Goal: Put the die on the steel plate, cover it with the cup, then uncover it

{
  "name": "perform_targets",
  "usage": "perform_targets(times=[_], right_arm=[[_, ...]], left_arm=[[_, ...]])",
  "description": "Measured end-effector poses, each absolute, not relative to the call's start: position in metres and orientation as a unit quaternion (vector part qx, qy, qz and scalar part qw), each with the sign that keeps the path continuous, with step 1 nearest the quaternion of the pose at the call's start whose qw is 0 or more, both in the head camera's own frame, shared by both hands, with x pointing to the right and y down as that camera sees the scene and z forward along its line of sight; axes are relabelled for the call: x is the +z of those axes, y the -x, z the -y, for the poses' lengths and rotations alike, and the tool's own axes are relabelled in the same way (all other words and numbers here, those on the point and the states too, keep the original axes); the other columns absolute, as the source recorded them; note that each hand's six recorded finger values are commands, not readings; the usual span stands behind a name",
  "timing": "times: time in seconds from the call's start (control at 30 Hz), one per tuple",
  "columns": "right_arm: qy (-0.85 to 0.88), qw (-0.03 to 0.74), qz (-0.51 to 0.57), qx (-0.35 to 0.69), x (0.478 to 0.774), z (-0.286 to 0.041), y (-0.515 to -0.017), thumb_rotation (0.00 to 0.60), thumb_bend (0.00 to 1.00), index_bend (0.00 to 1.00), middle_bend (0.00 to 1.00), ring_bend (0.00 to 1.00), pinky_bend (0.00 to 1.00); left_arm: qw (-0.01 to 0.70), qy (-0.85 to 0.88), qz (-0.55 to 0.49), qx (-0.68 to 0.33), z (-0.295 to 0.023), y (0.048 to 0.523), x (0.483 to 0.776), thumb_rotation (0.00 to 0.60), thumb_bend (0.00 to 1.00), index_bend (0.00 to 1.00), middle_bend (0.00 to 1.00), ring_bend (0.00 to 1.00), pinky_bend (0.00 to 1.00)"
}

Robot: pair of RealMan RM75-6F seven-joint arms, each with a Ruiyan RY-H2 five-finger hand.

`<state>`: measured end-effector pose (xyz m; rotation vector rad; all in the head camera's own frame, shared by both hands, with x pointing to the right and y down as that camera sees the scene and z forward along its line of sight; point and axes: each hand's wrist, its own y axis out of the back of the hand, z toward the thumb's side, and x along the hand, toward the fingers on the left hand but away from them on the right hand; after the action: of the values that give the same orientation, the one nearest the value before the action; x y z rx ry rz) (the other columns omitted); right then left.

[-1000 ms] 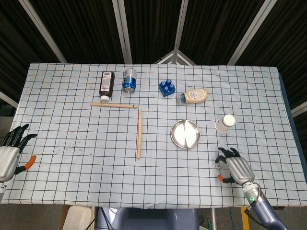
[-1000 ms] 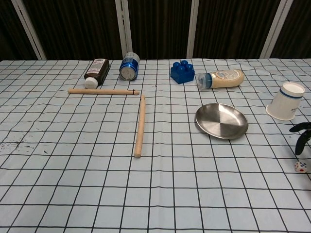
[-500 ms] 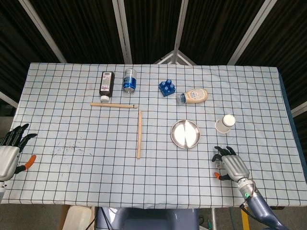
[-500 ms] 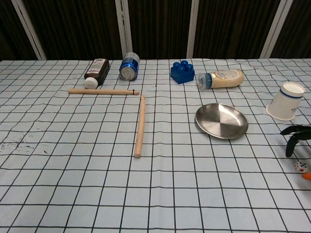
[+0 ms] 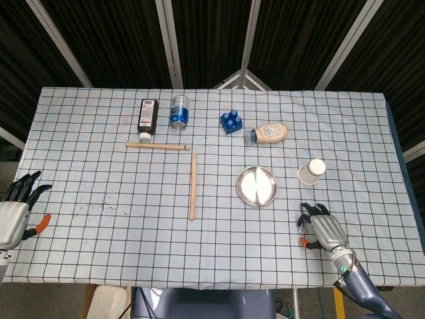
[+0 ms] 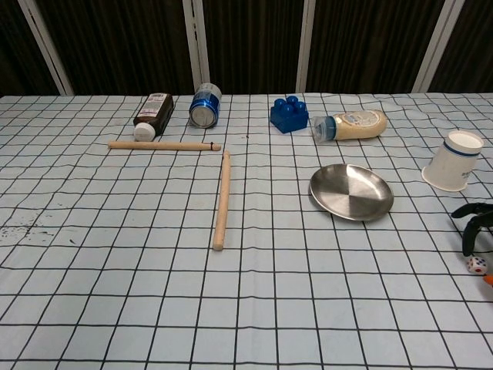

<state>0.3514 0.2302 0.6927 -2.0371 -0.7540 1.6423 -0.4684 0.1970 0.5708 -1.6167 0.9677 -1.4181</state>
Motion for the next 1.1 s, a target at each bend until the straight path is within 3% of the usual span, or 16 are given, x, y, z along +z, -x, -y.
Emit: perform_targets(times=[1.1], right_arm=[[0.732, 0.207, 0.267, 0.592, 0.7028, -0.2261, -0.3518, 0.600, 0.35, 0.50, 0.12, 0.15, 0.00]], left_arm=[[0.384, 0.631, -0.374, -0.561, -0.1968, 0.4665, 0.5747, 0.600, 0.47, 0.21, 0.00, 0.00, 0.10]])
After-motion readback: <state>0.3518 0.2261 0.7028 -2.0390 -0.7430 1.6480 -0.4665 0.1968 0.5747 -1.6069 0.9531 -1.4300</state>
